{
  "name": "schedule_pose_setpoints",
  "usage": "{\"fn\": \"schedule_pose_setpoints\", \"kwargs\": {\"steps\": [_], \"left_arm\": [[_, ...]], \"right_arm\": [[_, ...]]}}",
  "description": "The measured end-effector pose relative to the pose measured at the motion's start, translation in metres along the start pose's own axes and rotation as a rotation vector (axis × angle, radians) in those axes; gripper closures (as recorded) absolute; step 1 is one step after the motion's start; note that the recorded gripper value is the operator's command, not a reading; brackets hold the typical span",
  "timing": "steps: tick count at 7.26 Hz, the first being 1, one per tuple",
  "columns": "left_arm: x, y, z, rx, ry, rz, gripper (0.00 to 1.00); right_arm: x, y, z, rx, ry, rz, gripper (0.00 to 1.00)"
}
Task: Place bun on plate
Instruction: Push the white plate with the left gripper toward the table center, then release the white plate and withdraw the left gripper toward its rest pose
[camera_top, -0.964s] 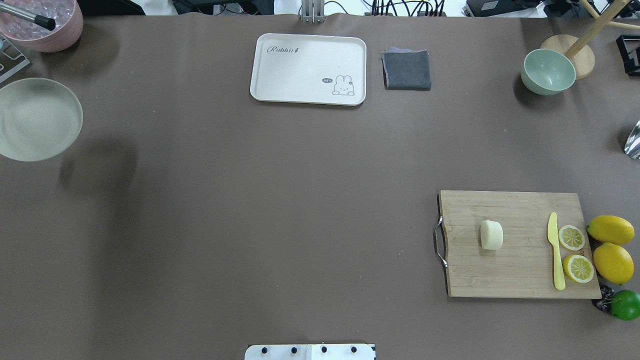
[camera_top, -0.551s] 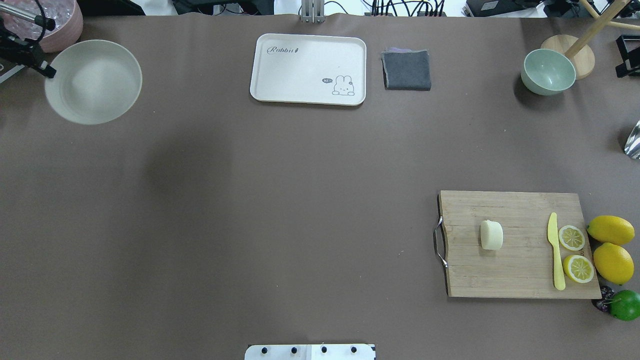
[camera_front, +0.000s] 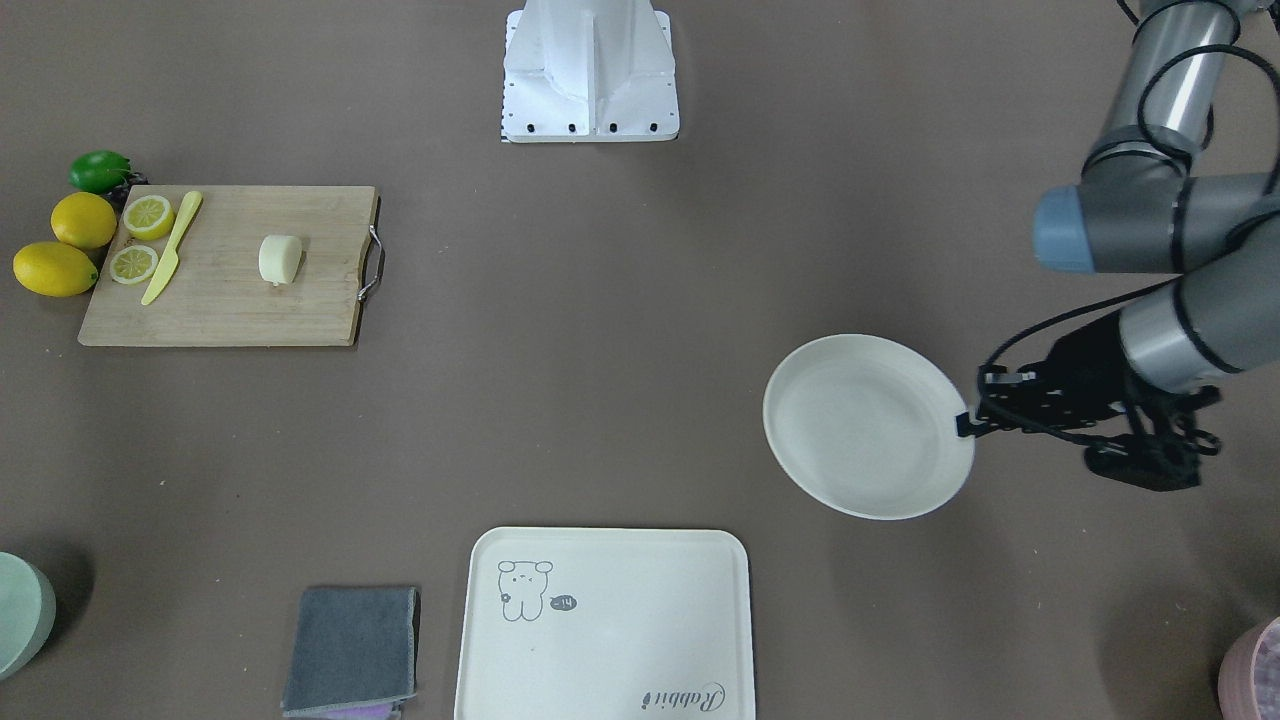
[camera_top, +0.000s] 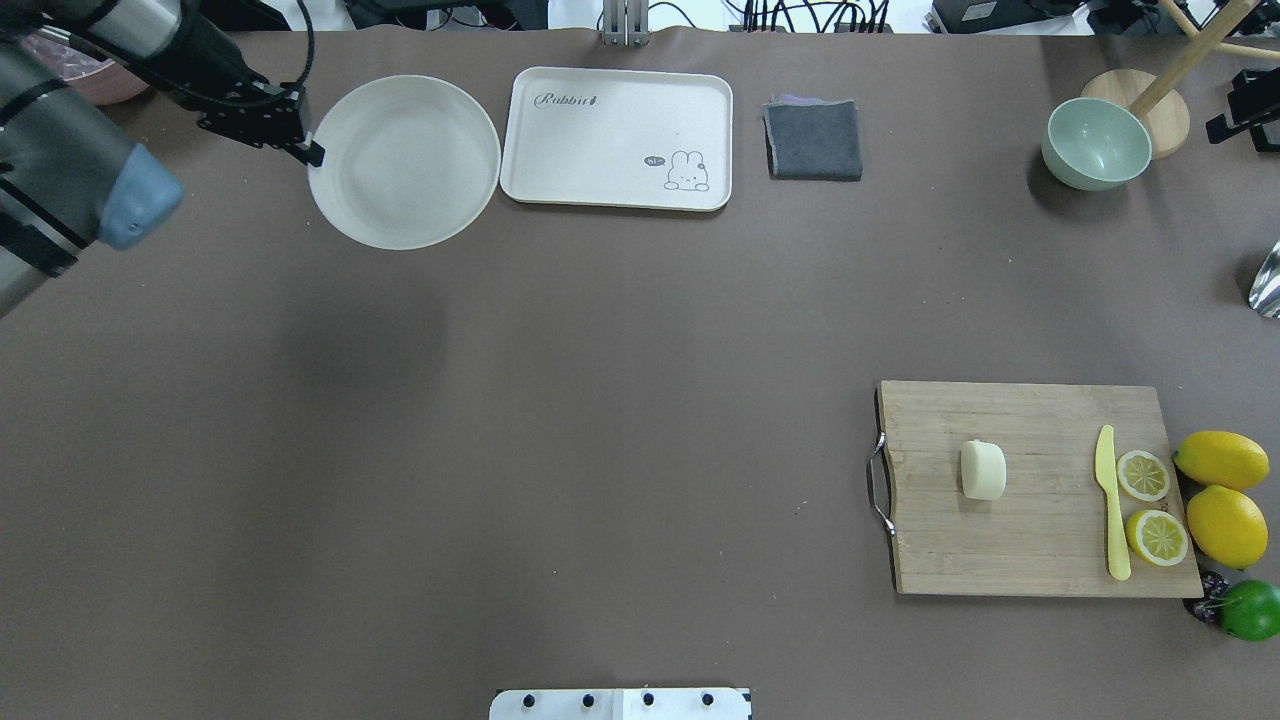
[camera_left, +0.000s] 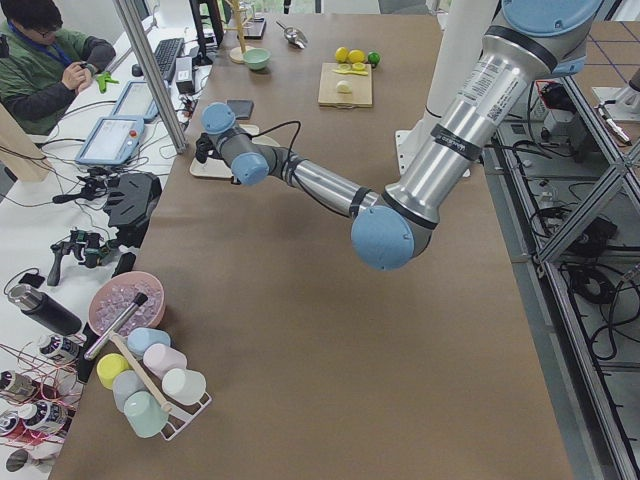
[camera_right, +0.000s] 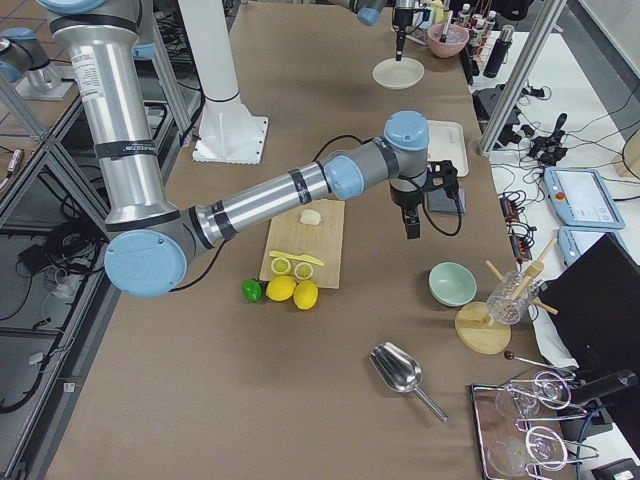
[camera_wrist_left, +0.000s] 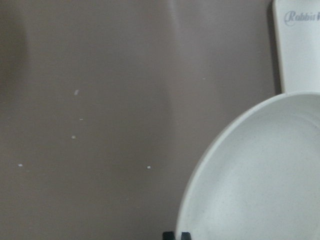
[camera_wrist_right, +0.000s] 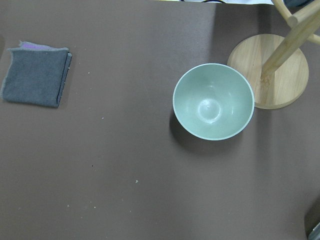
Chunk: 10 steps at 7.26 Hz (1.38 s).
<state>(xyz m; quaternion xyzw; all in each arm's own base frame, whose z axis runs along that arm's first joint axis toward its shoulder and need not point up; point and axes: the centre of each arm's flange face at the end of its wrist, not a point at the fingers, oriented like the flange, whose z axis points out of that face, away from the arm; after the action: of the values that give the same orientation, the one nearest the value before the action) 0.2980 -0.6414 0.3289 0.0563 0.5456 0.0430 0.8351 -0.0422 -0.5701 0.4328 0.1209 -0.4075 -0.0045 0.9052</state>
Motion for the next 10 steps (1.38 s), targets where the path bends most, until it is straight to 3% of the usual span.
{"fn": "schedule_pose_setpoints", "kwargs": {"steps": [5,6,7,9,10], "left_arm": [[0.145,0.104,0.148,0.074,0.052,-0.057,1.00],[0.170,0.131,0.164,0.066,0.070,-0.053,1.00],[0.185,0.152,0.174,0.054,0.083,-0.046,0.91],[0.199,0.177,0.185,0.051,0.090,-0.028,1.00],[0.197,0.181,0.185,0.053,0.089,-0.021,1.00]], "right_arm": [[-0.005,-0.009,0.004,0.000,-0.004,-0.009,0.00],[-0.005,-0.009,0.003,0.002,-0.004,-0.011,0.00],[-0.005,-0.009,0.004,0.002,-0.002,-0.011,0.00],[-0.005,-0.009,0.005,0.007,0.014,-0.014,0.00],[-0.005,-0.009,0.007,0.007,0.020,-0.016,0.00]]}}
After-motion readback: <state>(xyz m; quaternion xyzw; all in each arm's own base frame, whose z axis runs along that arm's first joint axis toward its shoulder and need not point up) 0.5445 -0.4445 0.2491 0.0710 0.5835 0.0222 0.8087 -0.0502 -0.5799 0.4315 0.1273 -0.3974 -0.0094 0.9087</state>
